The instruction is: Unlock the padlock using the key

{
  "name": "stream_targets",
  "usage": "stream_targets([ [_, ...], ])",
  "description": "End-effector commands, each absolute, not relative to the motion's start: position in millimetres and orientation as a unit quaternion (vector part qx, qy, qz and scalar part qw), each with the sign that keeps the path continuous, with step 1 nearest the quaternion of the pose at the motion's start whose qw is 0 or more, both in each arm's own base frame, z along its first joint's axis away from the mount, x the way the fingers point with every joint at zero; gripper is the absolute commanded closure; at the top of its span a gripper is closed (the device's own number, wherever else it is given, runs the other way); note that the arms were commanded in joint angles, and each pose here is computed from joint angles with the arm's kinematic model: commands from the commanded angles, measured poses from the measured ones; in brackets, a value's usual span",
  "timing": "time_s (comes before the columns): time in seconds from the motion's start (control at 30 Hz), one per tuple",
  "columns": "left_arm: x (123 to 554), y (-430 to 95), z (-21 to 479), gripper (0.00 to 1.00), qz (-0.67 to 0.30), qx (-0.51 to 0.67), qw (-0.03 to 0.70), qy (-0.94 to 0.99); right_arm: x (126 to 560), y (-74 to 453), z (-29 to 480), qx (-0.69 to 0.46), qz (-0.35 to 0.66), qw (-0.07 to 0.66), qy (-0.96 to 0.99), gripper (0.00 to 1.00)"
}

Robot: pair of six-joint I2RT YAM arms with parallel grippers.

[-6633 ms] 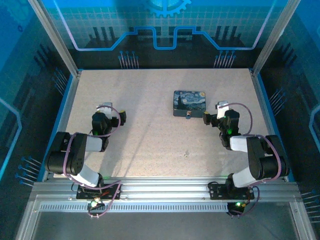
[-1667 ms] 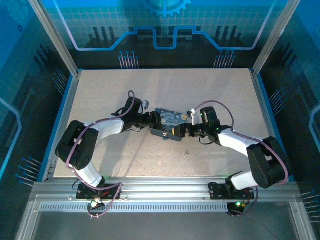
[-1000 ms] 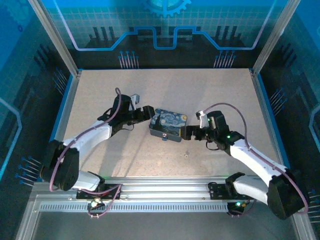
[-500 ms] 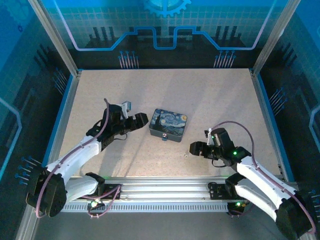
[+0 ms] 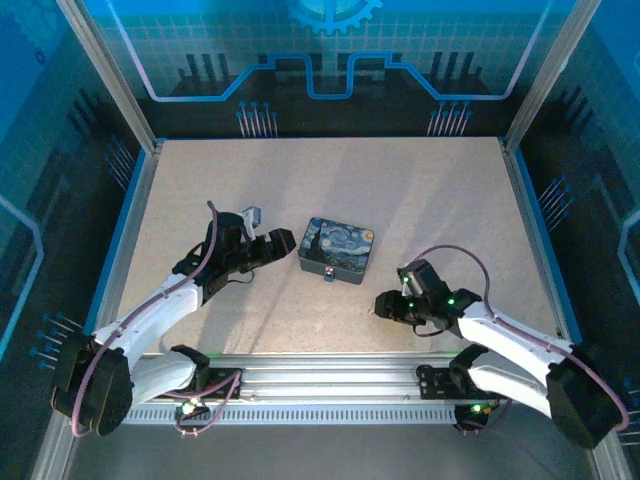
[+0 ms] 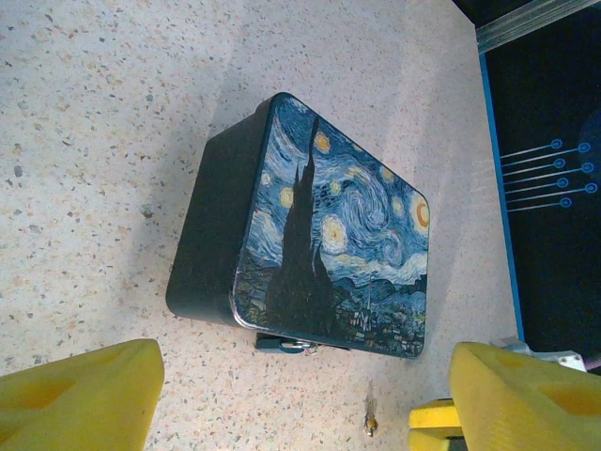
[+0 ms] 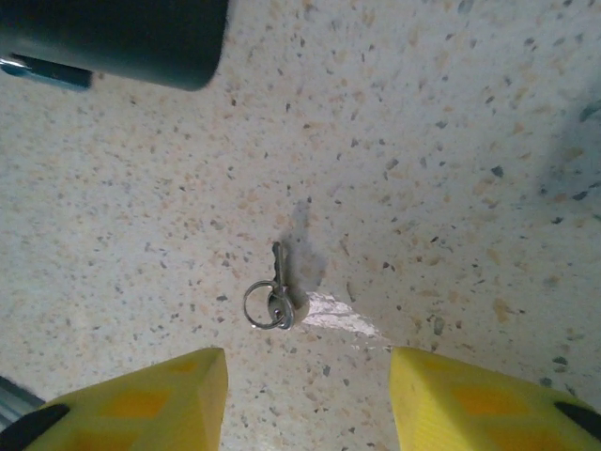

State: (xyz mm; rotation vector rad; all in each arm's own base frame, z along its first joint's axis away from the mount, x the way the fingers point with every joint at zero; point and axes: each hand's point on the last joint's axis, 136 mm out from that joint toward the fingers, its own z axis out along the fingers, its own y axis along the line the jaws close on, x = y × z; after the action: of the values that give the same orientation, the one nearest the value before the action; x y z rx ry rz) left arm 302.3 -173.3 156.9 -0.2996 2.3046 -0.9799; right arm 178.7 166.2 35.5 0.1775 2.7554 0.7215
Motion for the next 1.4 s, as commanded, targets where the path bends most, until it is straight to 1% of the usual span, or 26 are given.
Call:
stream_targets([
  [0.0,298.9,-176.8,160.0,0.19,-0.381,-0.105,0.305,0.867,191.3,178.9,42.5,0.066,0.253,0.161,0.952,0.54],
  [0.17,299.7,-177.6,158.7,0.19,-0.381,-0.105,0.302,0.868,191.3,186.8,35.7,0.064,0.248,0.152,0.955,0.59],
  [0.67,301.8,-179.2,159.3,0.19,-0.383,-0.104,0.300,0.867,191.9,189.3,28.4,0.067,0.234,0.139,0.960,0.68],
  [0.87,302.3,-179.6,158.8,0.19,-0.383,-0.104,0.299,0.868,191.6,190.9,25.8,0.067,0.231,0.131,0.962,0.74],
  [1.37,301.5,-179.8,155.3,0.18,-0.382,-0.103,0.296,0.869,191.9,200.9,22.6,0.054,0.233,0.119,0.964,0.80],
])
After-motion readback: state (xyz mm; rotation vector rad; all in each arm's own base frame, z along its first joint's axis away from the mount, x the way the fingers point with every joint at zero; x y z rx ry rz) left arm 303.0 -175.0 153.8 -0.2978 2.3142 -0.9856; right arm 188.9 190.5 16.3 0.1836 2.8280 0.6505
